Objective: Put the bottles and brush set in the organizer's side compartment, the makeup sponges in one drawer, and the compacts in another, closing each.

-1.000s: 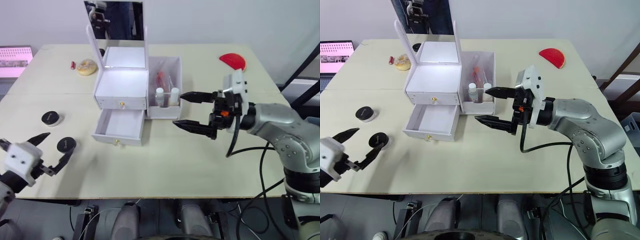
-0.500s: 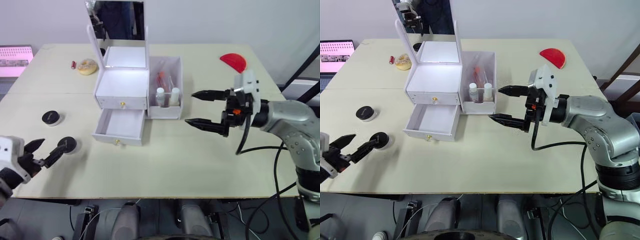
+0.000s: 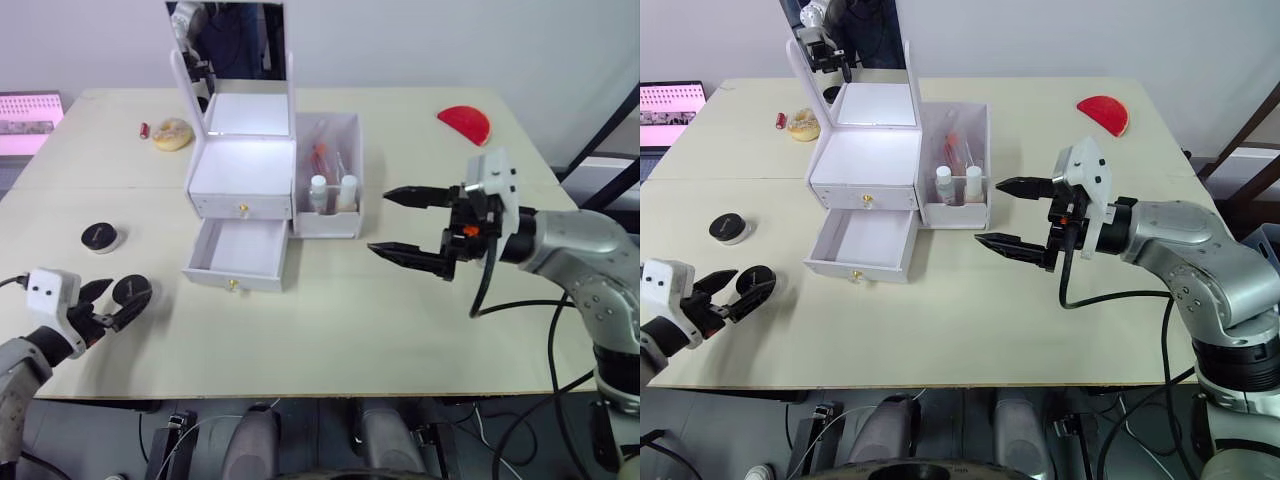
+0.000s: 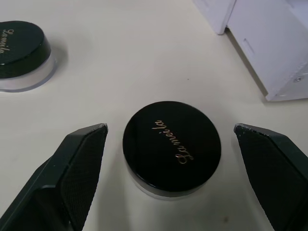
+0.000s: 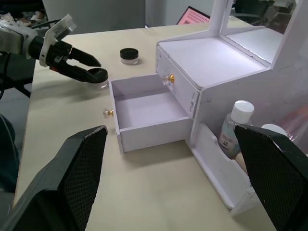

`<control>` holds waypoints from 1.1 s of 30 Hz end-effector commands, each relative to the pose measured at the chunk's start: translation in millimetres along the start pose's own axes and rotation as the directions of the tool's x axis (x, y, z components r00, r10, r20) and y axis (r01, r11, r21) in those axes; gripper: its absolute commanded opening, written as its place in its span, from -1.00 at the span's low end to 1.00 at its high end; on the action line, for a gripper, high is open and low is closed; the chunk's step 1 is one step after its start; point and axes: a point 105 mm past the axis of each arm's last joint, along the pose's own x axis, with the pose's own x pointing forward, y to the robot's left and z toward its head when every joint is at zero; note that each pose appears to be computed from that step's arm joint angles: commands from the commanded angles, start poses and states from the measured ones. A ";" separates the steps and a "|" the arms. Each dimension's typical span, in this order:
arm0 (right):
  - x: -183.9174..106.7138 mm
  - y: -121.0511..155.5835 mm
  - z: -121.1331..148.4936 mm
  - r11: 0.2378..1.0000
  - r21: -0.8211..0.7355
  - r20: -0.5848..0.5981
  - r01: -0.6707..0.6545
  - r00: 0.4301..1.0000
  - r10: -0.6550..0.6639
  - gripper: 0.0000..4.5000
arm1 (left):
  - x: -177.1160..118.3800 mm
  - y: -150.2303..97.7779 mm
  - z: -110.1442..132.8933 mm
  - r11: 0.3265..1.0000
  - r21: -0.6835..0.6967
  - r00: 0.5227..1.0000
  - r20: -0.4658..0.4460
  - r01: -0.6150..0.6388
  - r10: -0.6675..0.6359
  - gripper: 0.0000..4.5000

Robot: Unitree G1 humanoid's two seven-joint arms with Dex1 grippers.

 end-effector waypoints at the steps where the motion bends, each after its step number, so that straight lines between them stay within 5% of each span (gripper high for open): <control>1: -4.1 2.1 10.2 0.999 -0.033 0.029 0.013 1.000 -0.012 1.00 | 0.1 2.0 1.6 1.000 0.015 1.000 0.011 -0.006 0.006 0.97; 6: -4.0 2.4 9.7 0.999 -0.032 0.027 0.018 1.000 -0.017 1.00 | 0.7 2.0 0.9 1.000 0.010 1.000 0.009 -0.002 0.002 0.15; 16: -3.5 2.8 7.4 1.000 -0.024 0.026 0.017 1.000 -0.017 1.00 | -3.6 3.1 19.8 1.000 0.013 0.998 0.056 0.007 -0.008 0.15; 19: -3.7 2.5 5.9 1.000 -0.022 0.023 0.020 1.000 -0.020 1.00 | -3.6 2.3 52.6 0.999 0.037 0.991 0.128 0.039 -0.043 0.15; 26: -3.6 2.2 3.5 0.999 -0.021 0.017 0.026 1.000 -0.026 1.00 | 4.2 -25.1 112.7 0.953 0.168 0.950 0.144 0.252 -0.276 0.15; 33: -3.4 2.5 10.4 0.999 -0.039 0.039 0.036 0.999 -0.035 1.00 | 31.2 -65.8 117.5 0.843 0.199 0.854 0.048 0.499 -0.517 0.15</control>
